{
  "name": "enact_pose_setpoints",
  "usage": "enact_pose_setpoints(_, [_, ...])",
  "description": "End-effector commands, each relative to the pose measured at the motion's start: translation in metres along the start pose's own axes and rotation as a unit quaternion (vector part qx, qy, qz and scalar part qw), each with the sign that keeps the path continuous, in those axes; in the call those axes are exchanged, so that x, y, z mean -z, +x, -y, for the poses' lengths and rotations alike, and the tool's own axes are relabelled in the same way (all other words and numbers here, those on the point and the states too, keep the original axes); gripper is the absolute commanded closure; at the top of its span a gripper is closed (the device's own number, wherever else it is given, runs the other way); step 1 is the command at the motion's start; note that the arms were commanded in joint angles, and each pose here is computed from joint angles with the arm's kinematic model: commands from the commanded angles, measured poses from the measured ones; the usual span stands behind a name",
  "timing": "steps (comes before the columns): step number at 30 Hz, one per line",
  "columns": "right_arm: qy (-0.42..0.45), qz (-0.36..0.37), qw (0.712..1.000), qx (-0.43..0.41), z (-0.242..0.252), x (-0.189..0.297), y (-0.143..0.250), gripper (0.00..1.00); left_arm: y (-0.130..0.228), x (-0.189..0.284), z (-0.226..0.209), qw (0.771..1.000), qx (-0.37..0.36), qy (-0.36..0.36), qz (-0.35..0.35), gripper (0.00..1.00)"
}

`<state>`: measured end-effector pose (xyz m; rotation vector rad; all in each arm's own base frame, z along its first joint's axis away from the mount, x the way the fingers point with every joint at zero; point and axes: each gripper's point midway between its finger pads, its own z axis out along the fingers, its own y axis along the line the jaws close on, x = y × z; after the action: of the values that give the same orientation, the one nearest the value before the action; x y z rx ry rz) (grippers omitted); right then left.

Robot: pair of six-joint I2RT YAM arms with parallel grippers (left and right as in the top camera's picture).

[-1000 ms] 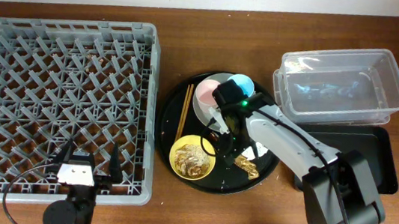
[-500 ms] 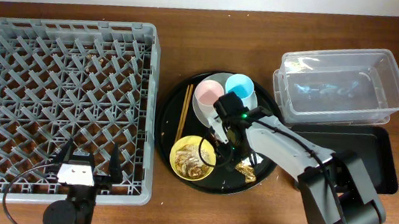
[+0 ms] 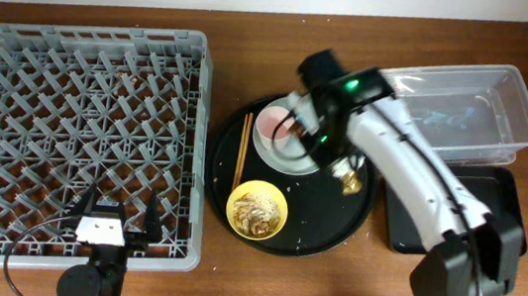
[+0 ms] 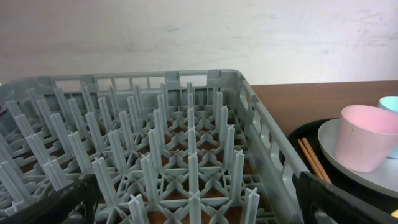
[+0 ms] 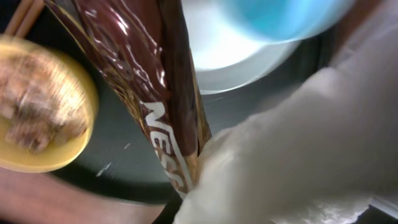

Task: Sort waste into correct bins and load items into the dishwasher rack
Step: 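Lift the wrapper and tissue with the right gripper into the clear bin, then grasp the rim of the yellow bowl with the right gripper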

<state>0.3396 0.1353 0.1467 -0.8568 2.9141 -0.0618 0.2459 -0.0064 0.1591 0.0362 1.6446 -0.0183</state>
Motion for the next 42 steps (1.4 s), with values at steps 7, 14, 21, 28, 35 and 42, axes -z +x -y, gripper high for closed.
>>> enact_pose_setpoints(7, [0.029, 0.154, 0.895, -0.417, 0.207, -0.023, -0.014, 0.96, 0.001, 0.0, 0.003, 1.0, -0.008, 0.008, 0.001, 0.01])
enact_pose_setpoints(14, [0.0, 0.145, 0.871, -0.469, 0.241, -0.054, 0.006, 0.08, 0.001, 0.0, 0.003, 1.0, -0.008, 0.008, 0.001, 0.01])
enact_pose_setpoints(21, [-0.046, 0.236, 0.886, -0.397, 0.227, 0.032, -0.008, 0.01, 0.001, 0.0, 0.003, 1.0, -0.008, 0.008, 0.001, 0.0])
enact_pose_setpoints(28, [-0.3, 0.142, 0.914, -0.233, 0.025, 0.085, -0.006, 0.56, 0.001, 0.0, 0.003, 1.0, -0.008, 0.008, 0.001, 0.01])
enact_pose_setpoints(35, [-0.179, 0.065, 0.976, -0.104, -0.123, 0.04, -0.016, 0.57, 0.001, 0.0, 0.003, 1.0, -0.008, 0.008, 0.001, 0.01])
enact_pose_setpoints(42, [-0.081, 0.099, 0.99, -0.062, -0.191, -0.028, -0.005, 0.55, 0.001, 0.0, 0.003, 1.0, -0.008, 0.008, 0.001, 0.01])
